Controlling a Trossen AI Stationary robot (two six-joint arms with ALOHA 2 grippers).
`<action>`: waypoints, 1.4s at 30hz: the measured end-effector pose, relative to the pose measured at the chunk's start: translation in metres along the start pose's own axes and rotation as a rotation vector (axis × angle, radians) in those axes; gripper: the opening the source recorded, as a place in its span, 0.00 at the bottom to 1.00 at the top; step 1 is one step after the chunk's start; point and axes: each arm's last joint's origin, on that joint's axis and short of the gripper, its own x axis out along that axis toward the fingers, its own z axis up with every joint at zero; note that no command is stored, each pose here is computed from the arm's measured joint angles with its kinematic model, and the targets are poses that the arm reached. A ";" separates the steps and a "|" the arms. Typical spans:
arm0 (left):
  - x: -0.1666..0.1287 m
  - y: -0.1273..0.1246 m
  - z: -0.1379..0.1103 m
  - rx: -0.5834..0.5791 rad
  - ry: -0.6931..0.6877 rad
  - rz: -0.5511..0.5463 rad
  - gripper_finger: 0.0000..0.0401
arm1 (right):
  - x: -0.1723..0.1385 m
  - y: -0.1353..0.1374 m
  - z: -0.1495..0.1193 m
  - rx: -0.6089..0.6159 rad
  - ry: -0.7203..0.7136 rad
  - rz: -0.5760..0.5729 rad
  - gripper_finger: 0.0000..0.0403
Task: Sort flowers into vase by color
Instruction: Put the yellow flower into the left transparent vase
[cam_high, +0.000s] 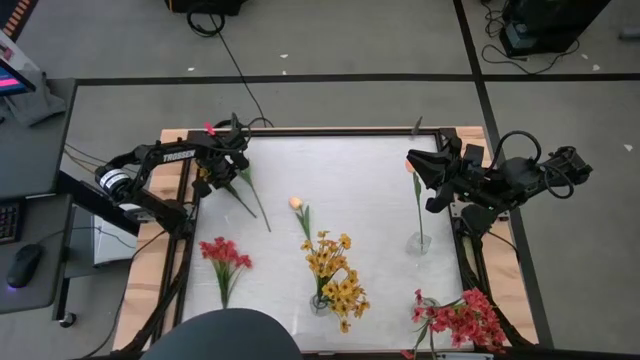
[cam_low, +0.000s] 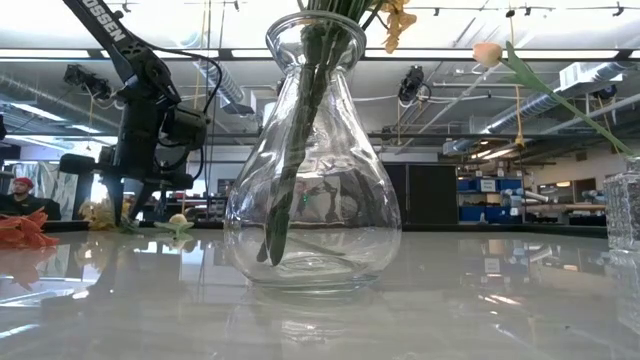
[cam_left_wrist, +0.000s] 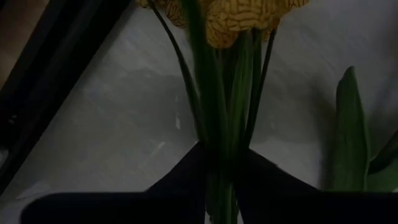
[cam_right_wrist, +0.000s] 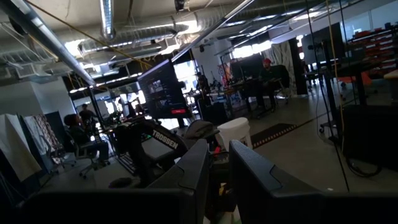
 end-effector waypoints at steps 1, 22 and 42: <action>0.000 0.000 0.000 0.000 0.000 0.000 0.17 | 0.000 0.000 0.000 0.000 0.000 0.000 0.19; -0.002 0.001 -0.006 0.053 0.080 -0.014 0.10 | 0.000 0.000 0.000 0.000 0.000 0.000 0.19; -0.049 0.033 -0.016 0.157 0.116 -0.149 0.10 | 0.000 0.000 0.000 0.000 0.000 0.000 0.19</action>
